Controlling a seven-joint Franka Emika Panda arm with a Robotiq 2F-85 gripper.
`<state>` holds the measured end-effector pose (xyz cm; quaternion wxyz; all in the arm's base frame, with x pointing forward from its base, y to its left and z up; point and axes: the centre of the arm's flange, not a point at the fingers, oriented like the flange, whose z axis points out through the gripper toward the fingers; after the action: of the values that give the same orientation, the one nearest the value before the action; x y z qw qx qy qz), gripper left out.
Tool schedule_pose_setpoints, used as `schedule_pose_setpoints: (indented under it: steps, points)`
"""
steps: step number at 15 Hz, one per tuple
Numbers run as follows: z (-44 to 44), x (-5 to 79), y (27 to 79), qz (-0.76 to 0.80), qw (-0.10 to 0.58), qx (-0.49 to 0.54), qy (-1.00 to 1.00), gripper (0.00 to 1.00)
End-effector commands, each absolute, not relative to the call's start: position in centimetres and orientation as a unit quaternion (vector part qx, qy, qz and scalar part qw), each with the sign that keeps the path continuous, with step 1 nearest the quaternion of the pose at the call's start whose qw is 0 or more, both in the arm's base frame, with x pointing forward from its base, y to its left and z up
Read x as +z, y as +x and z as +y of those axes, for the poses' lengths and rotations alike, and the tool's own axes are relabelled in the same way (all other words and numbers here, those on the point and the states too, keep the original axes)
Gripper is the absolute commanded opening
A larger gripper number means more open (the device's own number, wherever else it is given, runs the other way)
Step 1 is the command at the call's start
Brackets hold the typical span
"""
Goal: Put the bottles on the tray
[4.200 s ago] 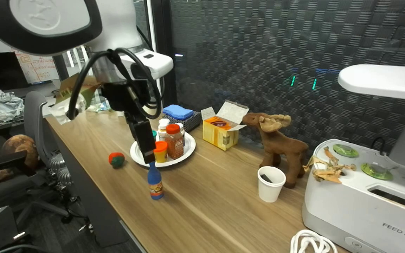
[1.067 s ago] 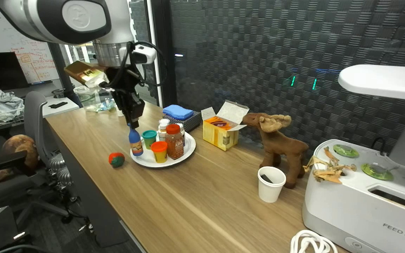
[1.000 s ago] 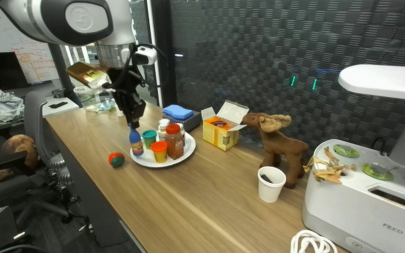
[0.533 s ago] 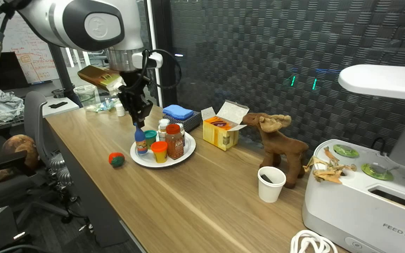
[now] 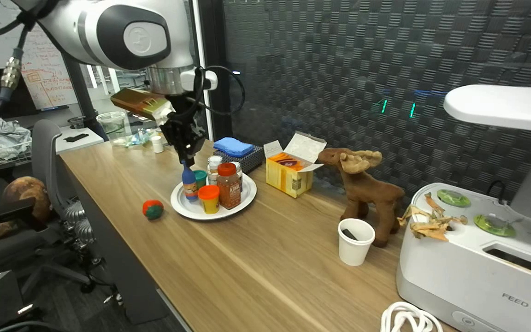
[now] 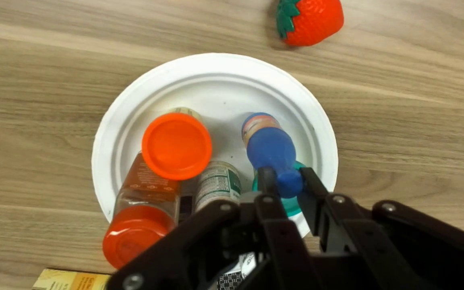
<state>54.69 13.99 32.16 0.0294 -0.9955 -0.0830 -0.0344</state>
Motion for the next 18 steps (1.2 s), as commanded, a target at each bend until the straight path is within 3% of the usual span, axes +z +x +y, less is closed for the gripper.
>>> schedule_pose_setpoints:
  steps: [1,18]
  points:
    - [14.3,32.4,56.1,-0.096,0.009,-0.042,-0.994,0.07]
    - [15.0,31.5,57.5,-0.108,0.007,-0.042,-0.993,0.06]
